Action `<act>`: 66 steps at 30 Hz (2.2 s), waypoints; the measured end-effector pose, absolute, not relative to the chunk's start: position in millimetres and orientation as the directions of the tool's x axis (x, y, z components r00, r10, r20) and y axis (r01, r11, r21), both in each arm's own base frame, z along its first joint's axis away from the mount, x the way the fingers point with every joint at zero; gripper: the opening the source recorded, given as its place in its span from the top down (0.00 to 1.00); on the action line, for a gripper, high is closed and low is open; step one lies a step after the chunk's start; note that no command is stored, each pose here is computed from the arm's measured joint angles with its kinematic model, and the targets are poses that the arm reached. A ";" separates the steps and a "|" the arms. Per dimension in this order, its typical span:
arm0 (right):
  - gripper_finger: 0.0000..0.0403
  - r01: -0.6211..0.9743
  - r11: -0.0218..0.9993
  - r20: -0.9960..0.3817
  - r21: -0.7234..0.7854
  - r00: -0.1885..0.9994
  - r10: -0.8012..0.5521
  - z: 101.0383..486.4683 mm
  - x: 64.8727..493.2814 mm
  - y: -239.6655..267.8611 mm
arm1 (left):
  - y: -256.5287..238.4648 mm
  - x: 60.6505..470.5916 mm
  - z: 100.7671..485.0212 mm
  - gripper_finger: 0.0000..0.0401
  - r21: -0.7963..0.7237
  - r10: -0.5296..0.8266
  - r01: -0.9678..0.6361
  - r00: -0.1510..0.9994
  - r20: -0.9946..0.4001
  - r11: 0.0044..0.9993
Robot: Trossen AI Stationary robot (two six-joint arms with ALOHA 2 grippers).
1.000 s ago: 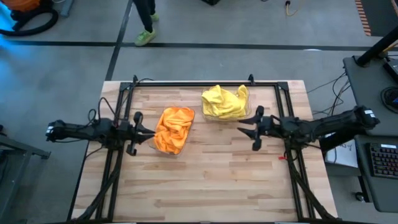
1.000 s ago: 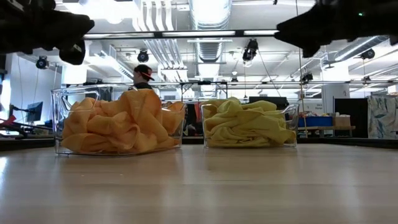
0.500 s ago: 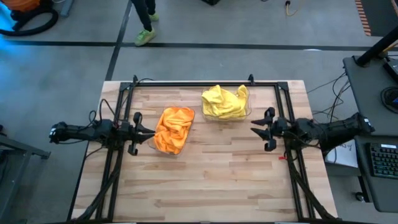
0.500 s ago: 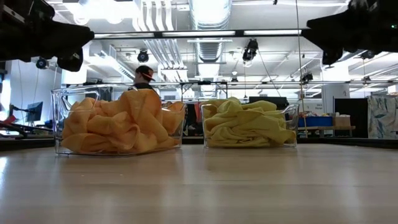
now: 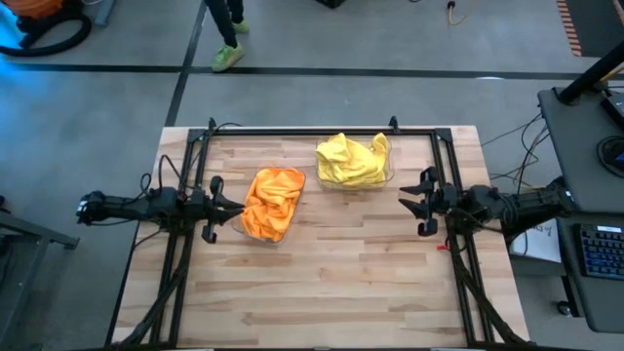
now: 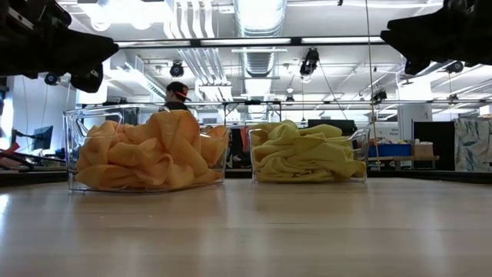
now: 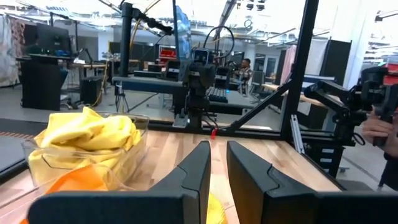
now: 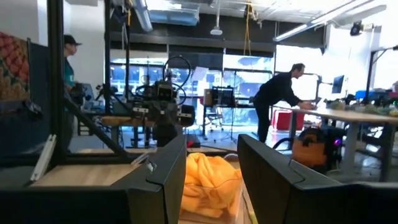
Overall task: Sort microfiber towel by color & place in baskets
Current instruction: Return to Home Position
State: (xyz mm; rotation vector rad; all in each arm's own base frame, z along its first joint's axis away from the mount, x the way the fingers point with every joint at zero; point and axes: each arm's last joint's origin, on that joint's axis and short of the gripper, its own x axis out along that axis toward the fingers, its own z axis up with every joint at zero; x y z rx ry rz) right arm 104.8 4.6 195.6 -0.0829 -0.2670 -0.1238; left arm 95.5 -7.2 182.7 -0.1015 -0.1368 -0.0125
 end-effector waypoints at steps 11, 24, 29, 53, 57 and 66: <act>0.65 0.100 0.992 0.181 0.071 0.977 -0.111 187.1 107.2 4.7 | -7.2 97.3 181.0 0.90 -0.101 -0.001 0.013 0.993 0.115 0.995; 0.65 0.099 0.992 0.181 0.072 0.977 -0.111 187.1 107.1 4.7 | -7.3 98.3 180.1 0.90 -0.101 -0.001 0.011 0.995 0.103 0.995; 0.65 0.099 0.992 0.181 0.072 0.977 -0.111 187.0 107.2 4.7 | -7.4 98.5 179.9 0.90 -0.100 -0.001 0.011 0.995 0.101 0.995; 0.65 0.100 0.992 0.181 0.072 0.977 -0.112 186.9 107.2 4.7 | -7.7 100.9 177.3 0.90 -0.097 -0.002 0.009 0.998 0.068 0.995; 0.65 0.100 0.992 0.181 0.072 0.977 -0.111 186.9 107.2 4.7 | -7.7 101.3 176.8 0.90 -0.097 -0.003 0.009 0.998 0.063 0.995; 0.65 0.100 0.992 0.181 0.072 0.977 -0.112 186.7 107.2 4.7 | -7.8 102.2 175.8 0.90 -0.095 -0.003 0.007 0.999 0.050 0.995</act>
